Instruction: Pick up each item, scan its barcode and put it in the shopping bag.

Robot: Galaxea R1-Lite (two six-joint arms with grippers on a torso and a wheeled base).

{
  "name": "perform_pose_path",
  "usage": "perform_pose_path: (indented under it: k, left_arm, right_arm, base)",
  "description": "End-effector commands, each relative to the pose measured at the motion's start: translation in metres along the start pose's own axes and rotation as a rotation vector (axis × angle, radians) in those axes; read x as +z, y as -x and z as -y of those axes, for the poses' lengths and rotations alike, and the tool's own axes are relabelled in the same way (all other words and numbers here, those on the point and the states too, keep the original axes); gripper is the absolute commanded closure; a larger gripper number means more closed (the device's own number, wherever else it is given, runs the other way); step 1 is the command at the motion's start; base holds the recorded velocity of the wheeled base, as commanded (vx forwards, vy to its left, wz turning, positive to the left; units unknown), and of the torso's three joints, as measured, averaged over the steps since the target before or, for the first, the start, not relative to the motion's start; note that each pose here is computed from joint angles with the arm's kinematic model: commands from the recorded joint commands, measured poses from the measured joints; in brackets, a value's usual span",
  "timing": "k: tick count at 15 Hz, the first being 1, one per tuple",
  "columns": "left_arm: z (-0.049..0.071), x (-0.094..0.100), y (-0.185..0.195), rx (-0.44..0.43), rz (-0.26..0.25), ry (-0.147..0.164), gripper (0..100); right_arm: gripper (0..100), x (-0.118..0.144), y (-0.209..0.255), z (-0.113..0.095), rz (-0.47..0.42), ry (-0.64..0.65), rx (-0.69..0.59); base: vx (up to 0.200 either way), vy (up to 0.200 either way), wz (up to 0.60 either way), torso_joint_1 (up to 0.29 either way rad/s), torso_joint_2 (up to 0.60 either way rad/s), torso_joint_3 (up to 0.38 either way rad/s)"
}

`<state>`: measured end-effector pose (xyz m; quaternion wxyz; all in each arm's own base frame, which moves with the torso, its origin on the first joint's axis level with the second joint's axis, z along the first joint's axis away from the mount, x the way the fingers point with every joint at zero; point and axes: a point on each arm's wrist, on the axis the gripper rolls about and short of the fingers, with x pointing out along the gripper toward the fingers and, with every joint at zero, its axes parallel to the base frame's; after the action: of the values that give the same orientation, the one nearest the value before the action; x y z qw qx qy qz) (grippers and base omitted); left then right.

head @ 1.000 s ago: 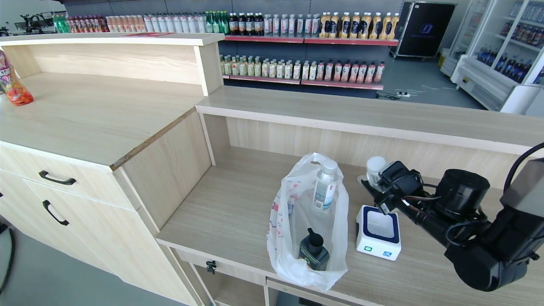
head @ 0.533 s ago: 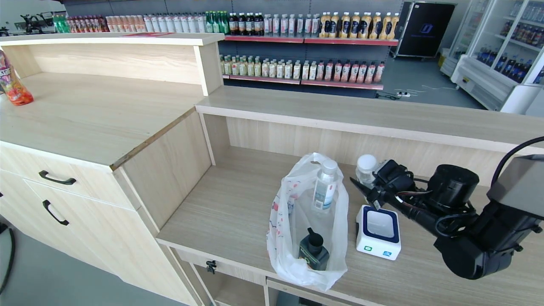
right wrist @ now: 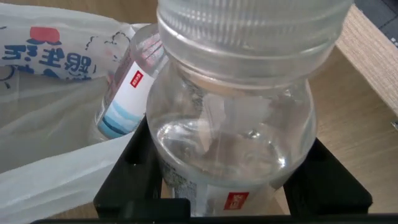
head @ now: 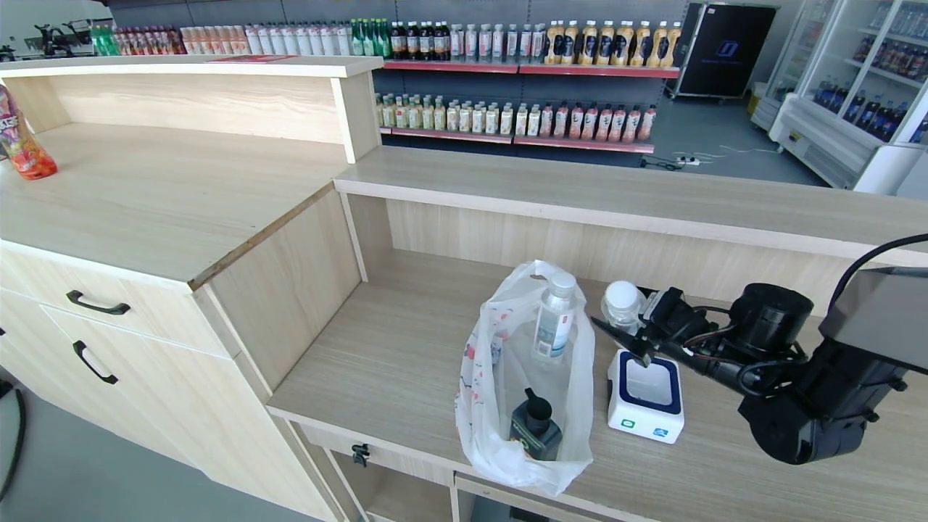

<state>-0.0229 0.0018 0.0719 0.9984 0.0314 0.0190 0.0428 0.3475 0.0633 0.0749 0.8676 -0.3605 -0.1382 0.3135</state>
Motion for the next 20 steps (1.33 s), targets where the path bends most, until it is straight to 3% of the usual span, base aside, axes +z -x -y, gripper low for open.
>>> perform_pose_path:
  k: [1,12,20]
  left_arm:
    - [0.0,0.0,0.0,0.001,0.0,0.0,0]
    - [0.0,0.0,0.0,0.001,0.0,0.0,0]
    - [0.0,0.0,0.0,0.001,0.0,0.0,0]
  right_arm:
    - [100,-0.004,-0.003,0.0,0.01,0.01,0.008]
    - [100,-0.012,-0.003,0.0,0.114,0.218,0.099]
    - [100,-0.003,-0.006,0.005,0.144,0.257,0.084]
  base:
    - [0.0,0.0,0.0,0.0,0.0,0.0]
    - [0.0,0.0,0.0,0.0,0.0,0.0]
    - [0.0,0.0,0.0,0.0,0.0,0.0]
